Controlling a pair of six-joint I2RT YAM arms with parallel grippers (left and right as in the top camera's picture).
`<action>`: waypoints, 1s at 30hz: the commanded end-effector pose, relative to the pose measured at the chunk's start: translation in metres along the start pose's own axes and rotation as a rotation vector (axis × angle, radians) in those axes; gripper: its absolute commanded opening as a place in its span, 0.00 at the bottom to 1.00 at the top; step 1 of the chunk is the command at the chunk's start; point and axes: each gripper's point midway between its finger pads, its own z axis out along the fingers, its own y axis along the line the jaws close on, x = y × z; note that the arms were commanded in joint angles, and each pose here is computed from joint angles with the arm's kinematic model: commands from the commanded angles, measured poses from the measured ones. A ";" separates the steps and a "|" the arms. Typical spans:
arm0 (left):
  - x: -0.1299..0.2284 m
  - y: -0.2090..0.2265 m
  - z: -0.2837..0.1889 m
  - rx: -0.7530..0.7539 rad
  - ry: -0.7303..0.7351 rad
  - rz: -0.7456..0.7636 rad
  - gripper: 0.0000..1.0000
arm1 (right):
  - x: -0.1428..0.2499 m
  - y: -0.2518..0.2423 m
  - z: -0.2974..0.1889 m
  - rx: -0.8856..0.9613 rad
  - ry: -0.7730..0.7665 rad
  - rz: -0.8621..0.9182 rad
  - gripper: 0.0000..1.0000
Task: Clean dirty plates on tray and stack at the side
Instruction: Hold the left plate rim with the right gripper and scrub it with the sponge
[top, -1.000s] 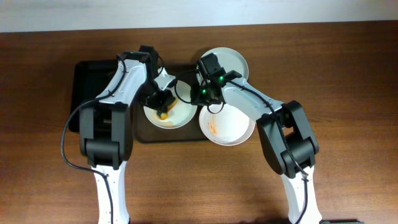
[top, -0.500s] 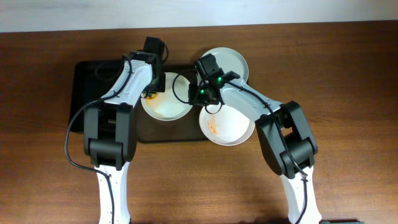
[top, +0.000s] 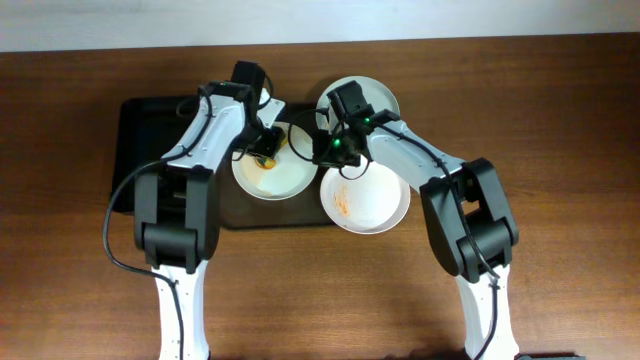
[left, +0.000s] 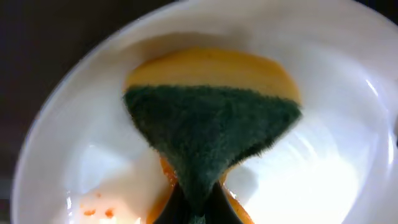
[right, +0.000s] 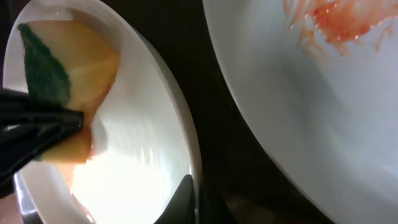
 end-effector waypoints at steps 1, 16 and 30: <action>0.024 0.076 0.005 -0.274 0.040 -0.396 0.01 | 0.005 0.005 0.002 -0.045 0.033 0.006 0.04; 0.018 -0.020 0.011 0.176 0.059 0.040 0.01 | 0.004 0.004 0.002 -0.038 0.028 0.005 0.04; 0.057 -0.019 0.005 0.149 0.230 -0.036 0.01 | 0.004 0.004 0.002 -0.037 0.024 -0.008 0.04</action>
